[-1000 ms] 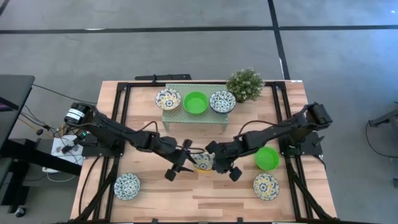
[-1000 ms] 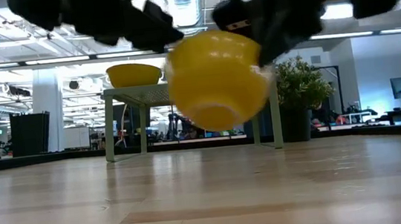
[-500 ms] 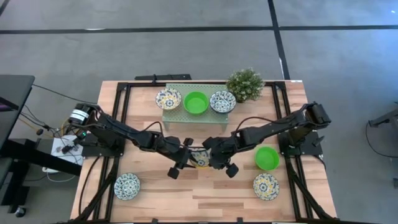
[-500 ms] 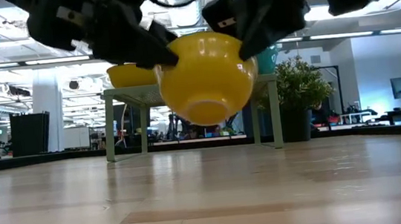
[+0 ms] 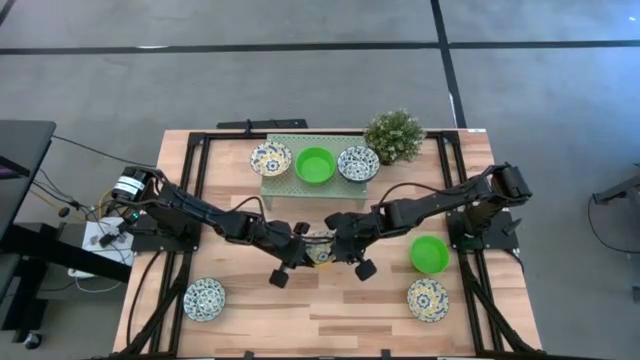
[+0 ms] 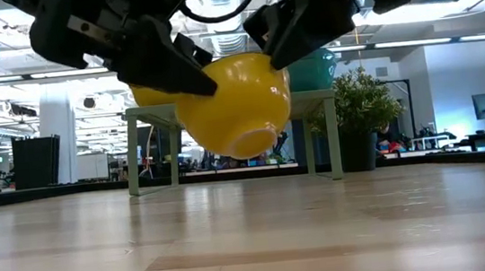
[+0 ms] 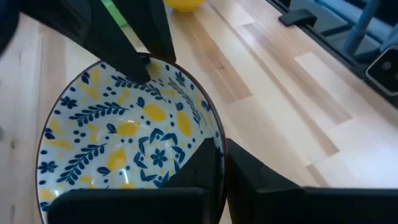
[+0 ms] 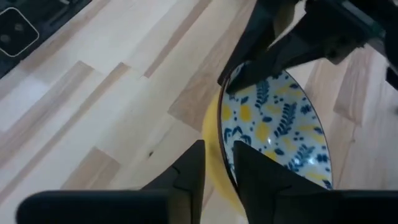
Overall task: Pick & Place Mini bowls
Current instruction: Stack the top yellow and white bowl on top of the yellow and white bowl on the shelf
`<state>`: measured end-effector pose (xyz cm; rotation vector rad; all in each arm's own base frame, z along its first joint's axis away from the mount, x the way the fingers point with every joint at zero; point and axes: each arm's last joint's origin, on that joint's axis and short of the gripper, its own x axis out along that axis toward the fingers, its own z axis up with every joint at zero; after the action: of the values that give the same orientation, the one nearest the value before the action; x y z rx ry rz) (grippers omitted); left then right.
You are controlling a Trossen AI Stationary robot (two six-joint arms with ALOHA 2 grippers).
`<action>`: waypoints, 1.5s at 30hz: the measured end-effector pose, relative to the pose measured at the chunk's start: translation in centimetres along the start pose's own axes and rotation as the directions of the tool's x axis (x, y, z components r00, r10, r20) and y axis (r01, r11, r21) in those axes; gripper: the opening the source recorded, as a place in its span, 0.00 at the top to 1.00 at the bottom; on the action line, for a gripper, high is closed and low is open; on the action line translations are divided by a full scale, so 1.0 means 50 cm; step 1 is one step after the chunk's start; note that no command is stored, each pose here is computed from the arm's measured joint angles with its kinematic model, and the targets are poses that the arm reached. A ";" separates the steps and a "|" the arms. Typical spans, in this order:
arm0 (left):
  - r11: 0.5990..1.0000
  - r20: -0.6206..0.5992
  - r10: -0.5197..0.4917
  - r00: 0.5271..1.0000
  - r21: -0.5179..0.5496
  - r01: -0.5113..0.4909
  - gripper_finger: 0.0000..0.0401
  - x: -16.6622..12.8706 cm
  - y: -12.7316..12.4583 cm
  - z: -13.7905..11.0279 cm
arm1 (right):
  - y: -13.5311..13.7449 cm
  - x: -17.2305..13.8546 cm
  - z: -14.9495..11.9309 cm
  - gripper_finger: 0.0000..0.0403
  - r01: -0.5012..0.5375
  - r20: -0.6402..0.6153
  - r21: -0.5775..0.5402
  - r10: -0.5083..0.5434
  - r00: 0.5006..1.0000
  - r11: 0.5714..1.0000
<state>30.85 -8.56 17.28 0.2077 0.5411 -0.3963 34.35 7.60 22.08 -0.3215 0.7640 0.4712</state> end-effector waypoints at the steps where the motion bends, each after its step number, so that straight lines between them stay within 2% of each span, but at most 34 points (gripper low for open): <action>1: 1.000 0.000 -0.003 1.000 -0.021 0.003 0.97 0.000 -0.002 0.000 | 0.002 0.000 0.001 0.79 -0.002 0.000 -0.002 0.002 1.000 1.000; 7: 0.997 -0.021 0.011 1.000 -0.073 -0.013 0.95 0.002 -0.036 0.002 | 0.027 -0.029 0.014 0.73 -0.018 0.011 -0.030 0.018 1.000 0.999; 12: 0.994 -0.087 0.073 0.994 -0.075 -0.080 0.97 -0.011 -0.074 0.002 | 0.046 -0.092 0.013 0.72 0.051 -0.058 -0.005 -0.052 0.997 0.999; 17: 0.975 -0.097 0.214 0.972 -0.045 -0.219 0.96 -0.081 -0.101 0.031 | 0.054 -0.151 0.009 0.73 0.067 -0.077 0.120 -0.058 0.995 0.991; 22: 0.933 0.034 0.357 0.934 0.037 -0.358 0.96 -0.190 -0.110 0.080 | 0.056 -0.171 0.010 0.73 0.073 -0.063 0.176 -0.063 0.996 0.982; 27: 0.881 0.150 0.436 0.887 0.127 -0.455 0.96 -0.279 -0.083 0.108 | 0.056 -0.159 0.007 0.73 0.070 -0.083 0.168 -0.057 0.995 0.983; 29: 0.843 0.176 0.486 0.856 0.165 -0.512 0.96 -0.307 -0.069 0.113 | 0.055 -0.149 0.005 0.73 0.068 -0.097 0.168 -0.052 0.994 0.983; 32: 0.748 0.135 0.615 0.777 0.212 -0.628 0.96 -0.340 -0.034 0.105 | 0.054 -0.132 0.000 0.73 0.064 -0.128 0.170 -0.042 0.991 0.983; 36: 0.686 0.015 0.710 0.704 0.214 -0.696 0.96 -0.365 0.023 0.078 | 0.053 -0.110 -0.006 0.73 0.061 -0.160 0.171 -0.034 0.987 0.983; 39: 0.675 -0.036 0.725 0.687 0.236 -0.700 0.96 -0.374 0.062 0.064 | 0.050 -0.098 -0.009 0.73 0.070 -0.173 0.171 -0.040 0.984 0.983; 45: 0.746 -0.129 0.662 0.738 0.206 -0.633 0.96 -0.406 0.133 0.074 | 0.046 -0.077 -0.016 0.73 0.076 -0.202 0.182 -0.038 0.979 0.980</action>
<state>19.41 2.67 31.90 0.5686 0.5942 0.2833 30.30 8.09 24.08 -0.2139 0.9832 0.3115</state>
